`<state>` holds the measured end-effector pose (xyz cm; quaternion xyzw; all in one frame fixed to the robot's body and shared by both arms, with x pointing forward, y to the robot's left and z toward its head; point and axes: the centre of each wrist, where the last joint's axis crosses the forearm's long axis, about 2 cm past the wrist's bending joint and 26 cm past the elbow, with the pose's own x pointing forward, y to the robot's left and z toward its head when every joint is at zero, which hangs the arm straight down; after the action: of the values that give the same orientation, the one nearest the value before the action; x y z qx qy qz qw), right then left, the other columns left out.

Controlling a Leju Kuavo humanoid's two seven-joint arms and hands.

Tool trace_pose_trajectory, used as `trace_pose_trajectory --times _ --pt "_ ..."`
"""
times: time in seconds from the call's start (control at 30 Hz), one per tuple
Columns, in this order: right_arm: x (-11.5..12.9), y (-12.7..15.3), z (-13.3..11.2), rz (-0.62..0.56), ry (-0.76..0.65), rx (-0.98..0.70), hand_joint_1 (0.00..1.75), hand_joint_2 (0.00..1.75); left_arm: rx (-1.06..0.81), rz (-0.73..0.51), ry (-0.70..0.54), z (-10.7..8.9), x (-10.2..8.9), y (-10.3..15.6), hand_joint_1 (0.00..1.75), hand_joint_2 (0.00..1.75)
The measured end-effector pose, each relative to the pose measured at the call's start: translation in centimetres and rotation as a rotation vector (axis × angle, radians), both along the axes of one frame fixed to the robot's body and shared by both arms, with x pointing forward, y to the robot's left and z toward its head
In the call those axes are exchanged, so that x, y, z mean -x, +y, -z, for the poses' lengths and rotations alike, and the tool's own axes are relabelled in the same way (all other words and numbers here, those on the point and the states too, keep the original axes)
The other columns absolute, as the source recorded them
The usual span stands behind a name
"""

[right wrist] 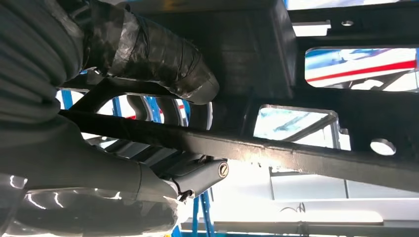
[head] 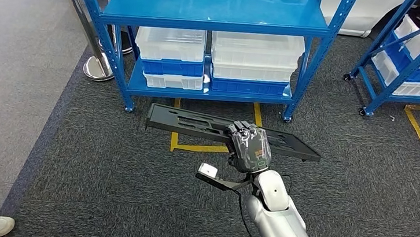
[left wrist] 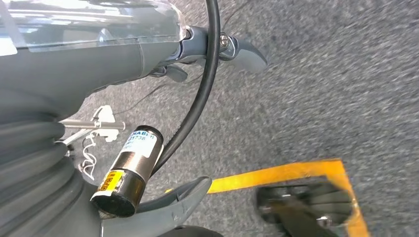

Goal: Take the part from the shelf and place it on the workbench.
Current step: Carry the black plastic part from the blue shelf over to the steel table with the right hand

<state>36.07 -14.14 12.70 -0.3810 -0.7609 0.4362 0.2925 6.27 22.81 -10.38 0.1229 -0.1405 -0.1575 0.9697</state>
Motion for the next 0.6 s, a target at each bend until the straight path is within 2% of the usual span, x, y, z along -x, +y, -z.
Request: trace_pose_trajectory --times 0.6 --pt "0.23 -0.48 0.74 -0.002 0.029 -0.015 1.69 1.75 0.012 0.022 -0.012 0.02 0.07 0.00 0.00 1.75"
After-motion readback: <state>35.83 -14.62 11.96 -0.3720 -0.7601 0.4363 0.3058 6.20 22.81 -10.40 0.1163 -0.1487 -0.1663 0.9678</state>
